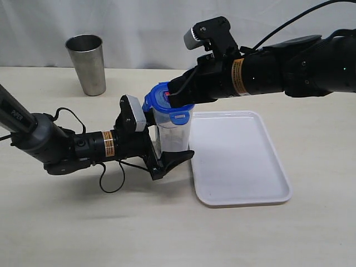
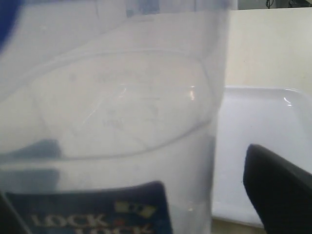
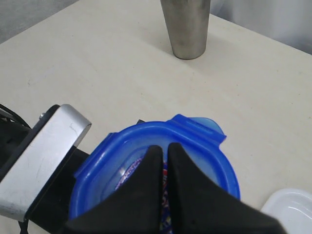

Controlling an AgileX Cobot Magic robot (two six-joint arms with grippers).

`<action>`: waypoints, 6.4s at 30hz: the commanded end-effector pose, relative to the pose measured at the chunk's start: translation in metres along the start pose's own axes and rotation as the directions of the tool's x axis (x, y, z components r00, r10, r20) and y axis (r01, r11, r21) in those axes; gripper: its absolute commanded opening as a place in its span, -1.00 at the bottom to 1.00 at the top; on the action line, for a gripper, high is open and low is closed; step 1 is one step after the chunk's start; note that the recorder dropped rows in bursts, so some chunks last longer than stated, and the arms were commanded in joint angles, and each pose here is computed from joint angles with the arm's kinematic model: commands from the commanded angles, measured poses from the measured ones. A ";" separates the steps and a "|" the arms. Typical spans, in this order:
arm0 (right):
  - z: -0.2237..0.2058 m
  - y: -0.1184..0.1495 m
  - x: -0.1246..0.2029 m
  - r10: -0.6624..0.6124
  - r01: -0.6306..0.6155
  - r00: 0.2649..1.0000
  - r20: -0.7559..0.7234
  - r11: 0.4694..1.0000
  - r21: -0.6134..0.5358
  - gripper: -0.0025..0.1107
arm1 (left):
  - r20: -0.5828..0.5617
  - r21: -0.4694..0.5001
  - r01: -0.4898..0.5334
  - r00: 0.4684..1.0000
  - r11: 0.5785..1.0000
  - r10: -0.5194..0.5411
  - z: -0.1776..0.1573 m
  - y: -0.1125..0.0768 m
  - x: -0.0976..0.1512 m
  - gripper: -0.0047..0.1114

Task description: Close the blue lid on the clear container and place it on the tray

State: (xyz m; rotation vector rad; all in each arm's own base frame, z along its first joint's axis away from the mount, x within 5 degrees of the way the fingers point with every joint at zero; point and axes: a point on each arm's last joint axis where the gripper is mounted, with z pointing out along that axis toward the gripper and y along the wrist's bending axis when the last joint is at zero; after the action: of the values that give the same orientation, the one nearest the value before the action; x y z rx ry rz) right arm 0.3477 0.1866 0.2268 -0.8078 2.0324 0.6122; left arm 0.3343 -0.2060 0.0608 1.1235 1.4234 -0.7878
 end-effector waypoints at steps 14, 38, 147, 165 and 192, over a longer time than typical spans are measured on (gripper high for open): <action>0.008 -0.002 0.017 -0.029 0.029 0.997 -0.067 1.000 -0.005 -0.88 | -0.019 0.023 -0.024 1.000 0.999 0.024 0.003 -0.003 0.000 0.80; 0.008 -0.002 0.017 -0.029 0.029 0.997 -0.067 1.000 -0.005 -0.88 | 0.007 0.032 -0.026 1.000 0.999 0.026 0.003 -0.004 -0.002 0.80; -0.037 -0.033 -0.003 0.480 -0.547 0.781 -0.400 0.835 -0.065 -0.23 | -0.009 0.165 0.047 0.999 0.985 -0.047 -0.008 0.003 -0.002 -0.92; -0.026 -0.028 0.003 0.486 -0.576 0.757 -0.436 0.812 -0.095 -0.23 | -0.009 0.165 0.047 0.999 0.985 -0.047 -0.008 0.003 -0.002 -0.92; 0.005 -0.026 0.037 0.399 -0.530 0.719 -0.570 0.845 -0.076 -0.17 | -0.047 0.153 0.065 0.997 0.986 -0.058 -0.008 0.004 0.002 -0.92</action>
State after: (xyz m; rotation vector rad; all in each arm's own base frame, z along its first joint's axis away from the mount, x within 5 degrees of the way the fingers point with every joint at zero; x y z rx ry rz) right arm 0.3566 0.1602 0.2217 -0.4735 2.6833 1.1373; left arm 0.3352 -0.1946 0.0624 1.1991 1.4427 -0.9546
